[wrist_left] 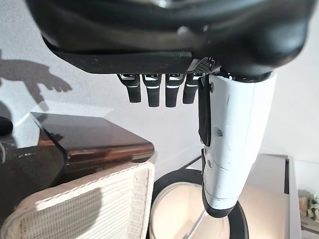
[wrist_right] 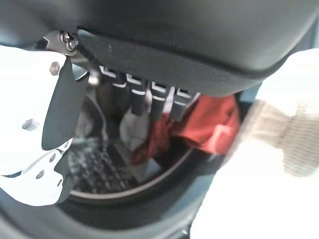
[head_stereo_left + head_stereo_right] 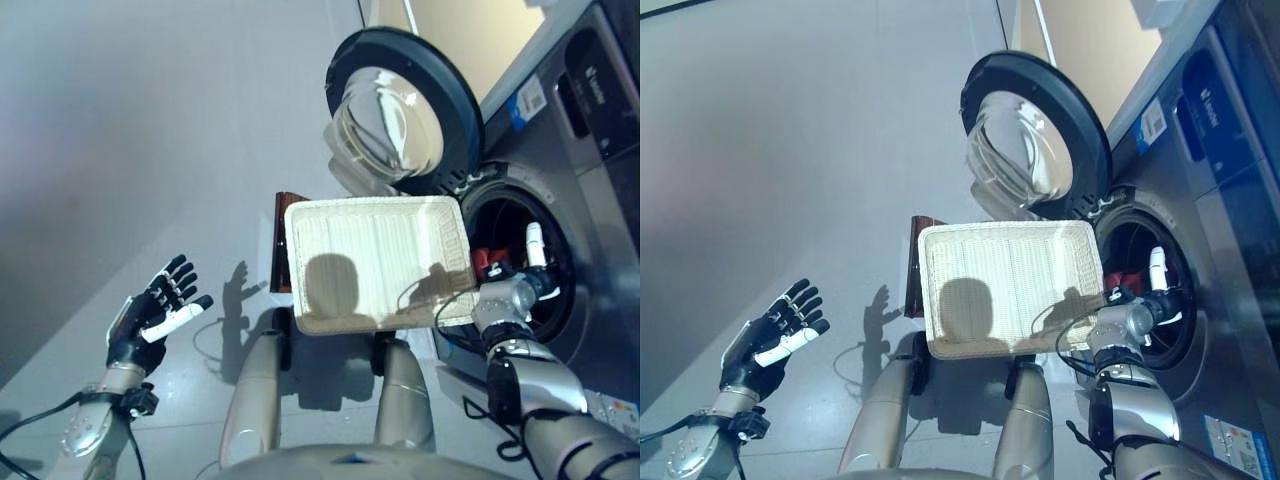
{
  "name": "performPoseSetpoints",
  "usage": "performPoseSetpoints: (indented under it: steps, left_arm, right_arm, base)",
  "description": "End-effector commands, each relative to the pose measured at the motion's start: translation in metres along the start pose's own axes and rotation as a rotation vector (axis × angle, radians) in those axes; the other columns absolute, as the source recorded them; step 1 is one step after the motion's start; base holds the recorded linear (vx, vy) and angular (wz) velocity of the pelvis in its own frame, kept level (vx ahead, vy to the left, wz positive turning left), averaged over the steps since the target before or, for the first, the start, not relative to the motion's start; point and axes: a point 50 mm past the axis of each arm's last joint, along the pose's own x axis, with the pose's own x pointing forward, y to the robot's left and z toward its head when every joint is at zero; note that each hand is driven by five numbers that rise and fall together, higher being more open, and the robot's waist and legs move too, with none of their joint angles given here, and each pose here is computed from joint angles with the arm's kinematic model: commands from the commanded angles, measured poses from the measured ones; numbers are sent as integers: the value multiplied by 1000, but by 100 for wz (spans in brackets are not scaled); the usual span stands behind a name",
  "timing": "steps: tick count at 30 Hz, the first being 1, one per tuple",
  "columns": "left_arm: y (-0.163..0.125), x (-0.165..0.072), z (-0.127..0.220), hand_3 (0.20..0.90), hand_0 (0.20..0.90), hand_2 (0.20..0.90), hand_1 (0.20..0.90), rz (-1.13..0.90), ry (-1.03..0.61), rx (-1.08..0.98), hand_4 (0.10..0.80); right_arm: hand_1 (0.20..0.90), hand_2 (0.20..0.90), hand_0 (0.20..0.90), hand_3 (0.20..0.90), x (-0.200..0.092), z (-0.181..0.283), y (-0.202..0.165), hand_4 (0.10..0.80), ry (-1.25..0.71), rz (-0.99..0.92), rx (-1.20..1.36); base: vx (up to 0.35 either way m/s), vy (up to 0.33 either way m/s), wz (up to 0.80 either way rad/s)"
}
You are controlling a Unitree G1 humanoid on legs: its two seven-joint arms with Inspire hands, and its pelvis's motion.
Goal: Pick up the clothes and place them into the washing machine
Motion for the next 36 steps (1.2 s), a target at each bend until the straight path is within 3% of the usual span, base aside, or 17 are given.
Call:
performPoseSetpoints:
  steps: [1, 12, 24, 36]
  left_arm:
    - [4, 2, 30, 900, 900, 900, 900, -7, -162, 73, 800]
    - [3, 2, 20, 900, 900, 900, 900, 27, -151, 92, 800]
    - [2, -2, 10, 900, 900, 900, 900, 67, -142, 100, 800]
    - [2, -13, -18, 900, 900, 900, 900, 141, -47, 98, 800]
  right_arm:
    - [900, 900, 900, 900, -7, 26, 42, 800, -163, 231, -49]
    - [900, 900, 900, 900, -20, -25, 7, 800, -42, 231, -318]
    - [900, 900, 900, 900, -51, -57, 1, 800, -59, 502, -678]
    - [900, 900, 900, 900, -64, -83, -63, 800, 81, 477, -826]
  base:
    - [83, -6, 0]
    - [67, -11, 0]
    - [50, -12, -3]
    - [103, 9, -2]
